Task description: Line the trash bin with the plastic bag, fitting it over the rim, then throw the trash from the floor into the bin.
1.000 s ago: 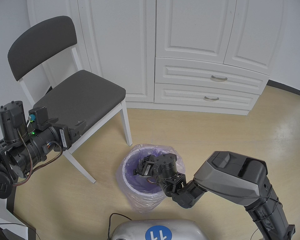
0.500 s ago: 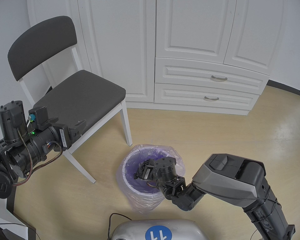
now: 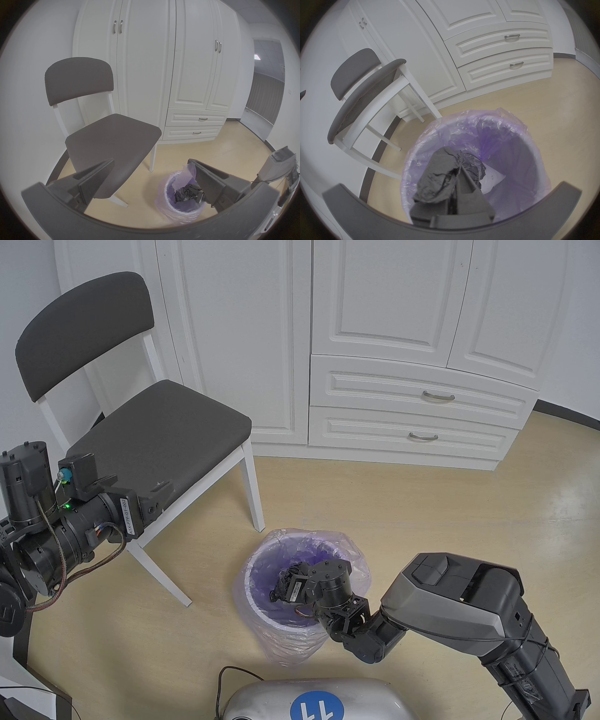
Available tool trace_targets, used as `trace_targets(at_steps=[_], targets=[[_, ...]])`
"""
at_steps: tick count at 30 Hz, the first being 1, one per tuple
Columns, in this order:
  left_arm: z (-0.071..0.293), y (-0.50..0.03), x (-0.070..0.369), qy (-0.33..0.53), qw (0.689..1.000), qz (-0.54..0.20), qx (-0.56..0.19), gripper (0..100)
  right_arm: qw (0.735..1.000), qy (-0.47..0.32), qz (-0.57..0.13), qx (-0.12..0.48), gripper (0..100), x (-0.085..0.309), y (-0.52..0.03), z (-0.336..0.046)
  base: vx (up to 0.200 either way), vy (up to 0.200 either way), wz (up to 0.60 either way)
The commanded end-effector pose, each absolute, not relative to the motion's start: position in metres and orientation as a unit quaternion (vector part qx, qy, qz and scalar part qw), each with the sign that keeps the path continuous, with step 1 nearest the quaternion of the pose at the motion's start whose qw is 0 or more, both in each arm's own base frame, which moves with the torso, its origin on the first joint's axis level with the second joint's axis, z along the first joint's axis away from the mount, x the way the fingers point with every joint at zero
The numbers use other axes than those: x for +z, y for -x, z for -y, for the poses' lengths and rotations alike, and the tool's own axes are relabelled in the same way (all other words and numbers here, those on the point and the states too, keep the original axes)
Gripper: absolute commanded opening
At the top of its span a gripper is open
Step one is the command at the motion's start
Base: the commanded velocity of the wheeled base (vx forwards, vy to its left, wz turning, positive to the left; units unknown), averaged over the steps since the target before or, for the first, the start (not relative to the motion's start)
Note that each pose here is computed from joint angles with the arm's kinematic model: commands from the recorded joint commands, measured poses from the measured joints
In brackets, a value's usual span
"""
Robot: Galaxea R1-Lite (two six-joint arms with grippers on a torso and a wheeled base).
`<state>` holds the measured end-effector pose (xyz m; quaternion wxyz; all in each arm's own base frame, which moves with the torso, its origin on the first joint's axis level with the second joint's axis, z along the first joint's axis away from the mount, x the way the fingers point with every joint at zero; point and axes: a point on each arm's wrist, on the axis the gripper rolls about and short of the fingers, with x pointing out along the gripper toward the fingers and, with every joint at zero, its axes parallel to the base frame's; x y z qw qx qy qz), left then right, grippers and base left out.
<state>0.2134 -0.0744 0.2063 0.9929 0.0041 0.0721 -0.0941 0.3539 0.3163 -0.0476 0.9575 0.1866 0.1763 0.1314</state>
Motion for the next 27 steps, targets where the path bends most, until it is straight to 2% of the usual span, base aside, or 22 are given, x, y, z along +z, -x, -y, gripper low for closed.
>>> trace_targets(at_steps=[1,18,19,27], targets=[[0.0746,-0.2139,0.2057,-0.004,0.993,-0.073,-0.094,100,0.958,-0.186,-0.178,0.131,0,-0.0504,-0.3546,-0.3167,0.0,0.0,0.0],[0.0745,-0.2138,0.2053,-0.005,0.993,-0.074,-0.094,100,0.957,-0.185,-0.179,0.131,0,-0.0533,-0.3543,-0.3174,0.0,0.0,0.0],[0.0745,-0.2138,0.2053,-0.005,0.993,-0.074,-0.094,100,0.957,-0.185,-0.179,0.131,100,-0.0533,-0.3543,-0.3174,0.0,0.0,0.0],[0.0745,-0.2138,0.2053,-0.005,0.993,-0.074,-0.094,100,0.957,-0.183,-0.181,0.133,100,-0.056,-0.3521,-0.3194,0.0,0.0,0.0]])
